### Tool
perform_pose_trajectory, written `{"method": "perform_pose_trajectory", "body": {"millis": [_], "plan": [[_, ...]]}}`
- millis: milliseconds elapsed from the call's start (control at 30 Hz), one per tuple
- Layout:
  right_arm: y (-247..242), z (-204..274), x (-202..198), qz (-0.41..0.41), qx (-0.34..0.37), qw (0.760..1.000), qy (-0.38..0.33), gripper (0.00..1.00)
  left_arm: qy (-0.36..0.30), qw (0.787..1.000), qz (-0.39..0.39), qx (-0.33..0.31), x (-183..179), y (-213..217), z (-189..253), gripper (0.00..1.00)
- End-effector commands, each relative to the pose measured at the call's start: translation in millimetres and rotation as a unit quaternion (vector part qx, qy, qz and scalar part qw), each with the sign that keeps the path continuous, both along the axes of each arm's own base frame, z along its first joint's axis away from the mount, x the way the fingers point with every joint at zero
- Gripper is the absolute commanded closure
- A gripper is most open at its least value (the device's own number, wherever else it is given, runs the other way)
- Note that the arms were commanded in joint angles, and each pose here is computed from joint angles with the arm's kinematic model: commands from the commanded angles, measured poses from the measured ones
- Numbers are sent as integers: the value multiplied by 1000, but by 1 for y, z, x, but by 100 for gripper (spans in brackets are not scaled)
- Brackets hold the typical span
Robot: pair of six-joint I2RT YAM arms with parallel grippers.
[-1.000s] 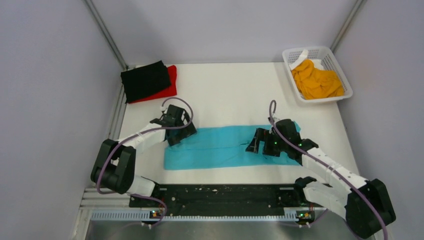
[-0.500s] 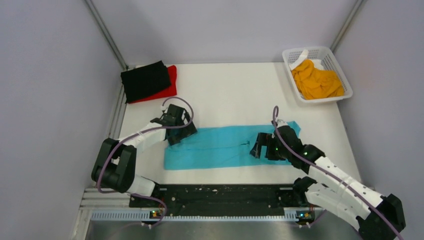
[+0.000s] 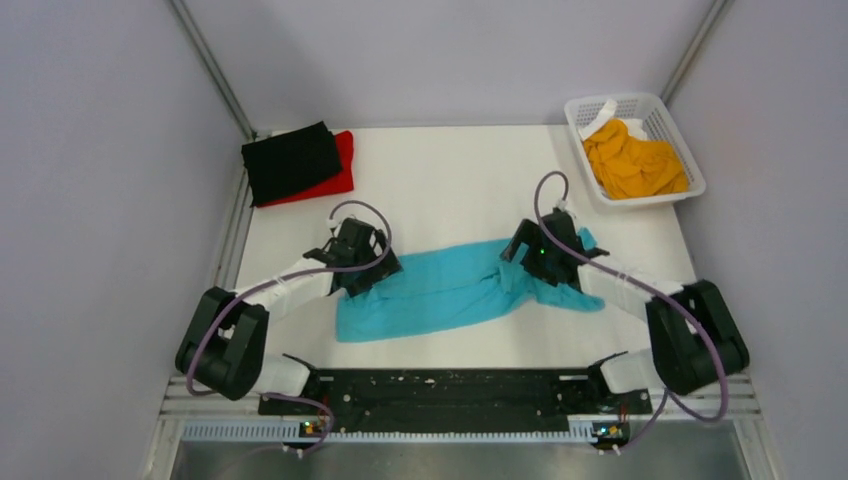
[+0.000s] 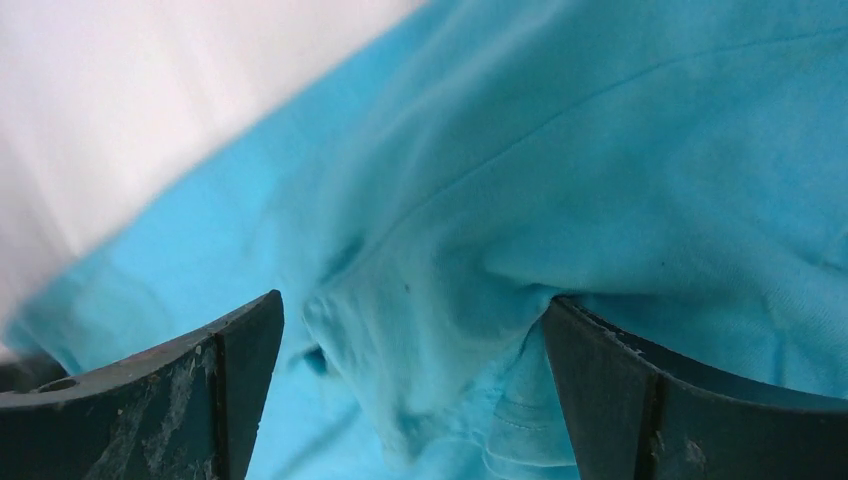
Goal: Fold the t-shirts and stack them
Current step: Rotate the tshirt 90 degrees
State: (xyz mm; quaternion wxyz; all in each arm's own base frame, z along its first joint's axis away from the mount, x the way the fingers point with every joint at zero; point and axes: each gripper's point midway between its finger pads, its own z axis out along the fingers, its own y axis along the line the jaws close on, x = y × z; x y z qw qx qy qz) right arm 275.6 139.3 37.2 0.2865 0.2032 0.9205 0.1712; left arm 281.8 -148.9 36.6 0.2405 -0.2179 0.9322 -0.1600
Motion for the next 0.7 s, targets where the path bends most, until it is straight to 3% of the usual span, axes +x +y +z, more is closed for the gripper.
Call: {"method": "perform_pose_trajectory", "body": {"millis": [0,200,233,267,367,433,567,667], "plan": [[11,11,85,2,37,996,-84,1,48,997,-6,-54,-50,-38,-10,2],[83,-16,204,124,75,986,-88,3,-21,995,1,-94,-42,-90,4,1],[93,-38,210,137,86,984,-67,4,-22,995,4,-93,-42,-99,3,1],[113,-28,237,167,112,976,-81,5,-22,995,0,-101,-41,-109,3,1],[142,-41,266,239,129,960,-62,6,-18,993,-22,-117,-44,-139,0,1],[147,-43,286,266,114,955,-68,7,-20,993,-34,-113,-46,-152,1,1],[130,-29,338,282,21,947,-150,2,-33,994,-53,-85,-48,-164,3,1],[116,-6,362,270,17,944,-191,1,-26,995,-62,-75,-50,-168,-3,1]]}}
